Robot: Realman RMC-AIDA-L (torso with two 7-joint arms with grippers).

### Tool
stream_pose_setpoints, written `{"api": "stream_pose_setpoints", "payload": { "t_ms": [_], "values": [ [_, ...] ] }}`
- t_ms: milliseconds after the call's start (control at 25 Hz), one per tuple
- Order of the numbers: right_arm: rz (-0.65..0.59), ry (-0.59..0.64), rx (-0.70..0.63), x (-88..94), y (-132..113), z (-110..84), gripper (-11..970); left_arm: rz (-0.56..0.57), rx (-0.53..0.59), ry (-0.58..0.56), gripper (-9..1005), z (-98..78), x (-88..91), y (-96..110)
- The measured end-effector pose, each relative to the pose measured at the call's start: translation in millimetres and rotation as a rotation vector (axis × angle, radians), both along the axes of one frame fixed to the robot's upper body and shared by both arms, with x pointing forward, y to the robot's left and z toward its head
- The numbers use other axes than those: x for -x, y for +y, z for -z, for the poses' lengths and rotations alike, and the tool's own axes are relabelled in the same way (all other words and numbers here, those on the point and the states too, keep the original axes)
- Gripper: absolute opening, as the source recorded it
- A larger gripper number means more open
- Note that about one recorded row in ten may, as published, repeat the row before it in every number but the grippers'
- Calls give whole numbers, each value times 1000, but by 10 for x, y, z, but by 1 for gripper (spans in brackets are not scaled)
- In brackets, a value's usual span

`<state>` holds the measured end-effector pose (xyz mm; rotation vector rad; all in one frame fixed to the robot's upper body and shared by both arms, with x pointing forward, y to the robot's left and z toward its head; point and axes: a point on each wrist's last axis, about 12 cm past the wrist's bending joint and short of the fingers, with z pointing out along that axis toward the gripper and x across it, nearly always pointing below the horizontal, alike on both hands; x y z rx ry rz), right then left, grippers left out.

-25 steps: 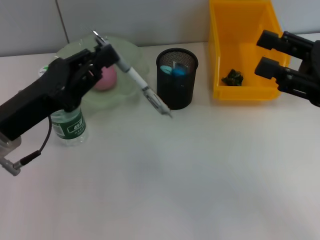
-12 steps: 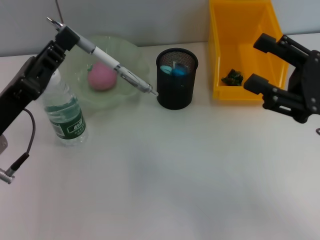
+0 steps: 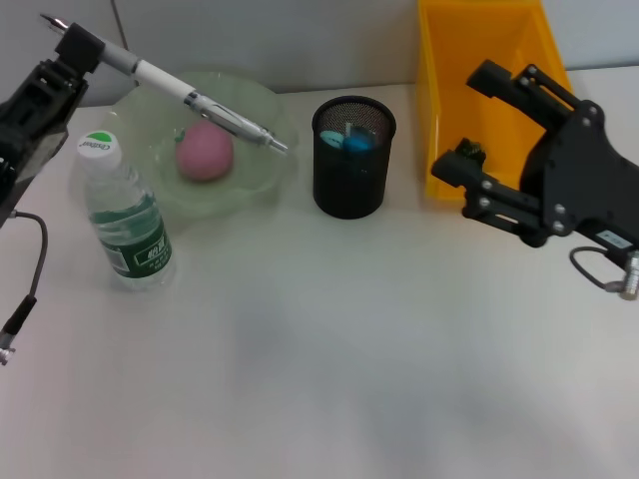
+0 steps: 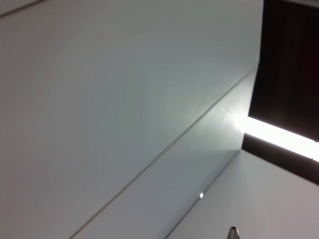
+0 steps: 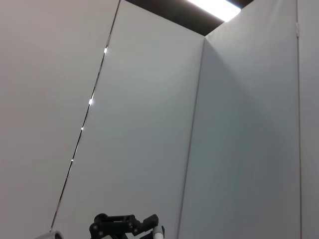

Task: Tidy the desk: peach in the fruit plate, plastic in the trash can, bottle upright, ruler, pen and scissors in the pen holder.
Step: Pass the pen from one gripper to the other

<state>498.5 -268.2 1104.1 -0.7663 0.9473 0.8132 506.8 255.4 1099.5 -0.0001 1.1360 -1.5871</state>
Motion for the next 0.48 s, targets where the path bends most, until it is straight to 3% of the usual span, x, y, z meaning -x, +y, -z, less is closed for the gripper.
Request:
{"api": "stream_pose_setpoints", "payload": {
  "t_ms": [480],
  "values": [
    [89, -216, 65, -79, 357, 95, 788, -26, 85, 83, 149, 89, 20, -2]
  ]
}}
